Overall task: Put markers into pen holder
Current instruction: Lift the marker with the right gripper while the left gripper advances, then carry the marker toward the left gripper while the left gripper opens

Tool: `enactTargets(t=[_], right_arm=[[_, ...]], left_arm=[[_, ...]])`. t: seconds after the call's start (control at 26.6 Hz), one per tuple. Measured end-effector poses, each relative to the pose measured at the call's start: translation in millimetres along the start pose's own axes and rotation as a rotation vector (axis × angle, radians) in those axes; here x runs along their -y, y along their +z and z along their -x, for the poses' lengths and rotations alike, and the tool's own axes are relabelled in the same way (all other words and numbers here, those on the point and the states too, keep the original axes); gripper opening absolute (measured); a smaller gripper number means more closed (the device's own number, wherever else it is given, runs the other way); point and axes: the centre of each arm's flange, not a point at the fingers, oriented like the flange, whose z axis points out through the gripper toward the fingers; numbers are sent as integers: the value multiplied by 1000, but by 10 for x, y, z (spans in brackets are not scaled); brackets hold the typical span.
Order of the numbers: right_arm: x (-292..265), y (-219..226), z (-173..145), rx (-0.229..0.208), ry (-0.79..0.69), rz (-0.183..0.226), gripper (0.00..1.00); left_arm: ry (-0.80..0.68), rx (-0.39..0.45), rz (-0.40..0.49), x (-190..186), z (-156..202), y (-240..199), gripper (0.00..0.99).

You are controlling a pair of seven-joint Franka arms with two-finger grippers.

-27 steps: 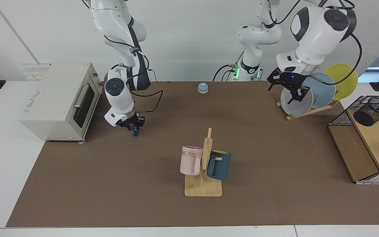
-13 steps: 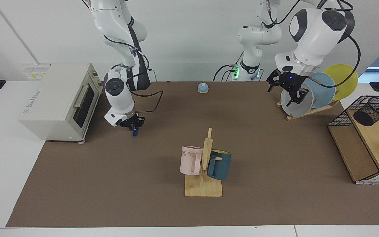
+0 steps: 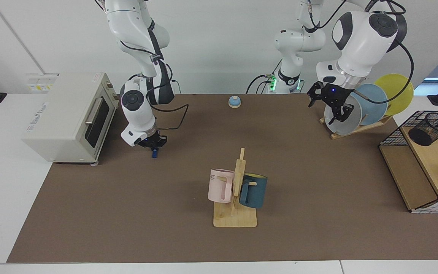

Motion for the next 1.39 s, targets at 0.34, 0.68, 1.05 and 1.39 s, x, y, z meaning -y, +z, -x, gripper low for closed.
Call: enactTargets(t=[0.34,0.68,1.05,1.39], right_arm=[[334,-918,-144,14,219,-26,159],[1200,-1479,189,50,364,-26,159],[2246,-1957,532,66,585,-162,159],[2570,-2189,540,167,779,-308,159]], left_arm=[[37,-10,1,-3,-9,5,991],[79,-46,45,-87,-44,88,991],[341,-147,69,-245,-246,66,991],[509,-296,77,-332,-130,198,991]])
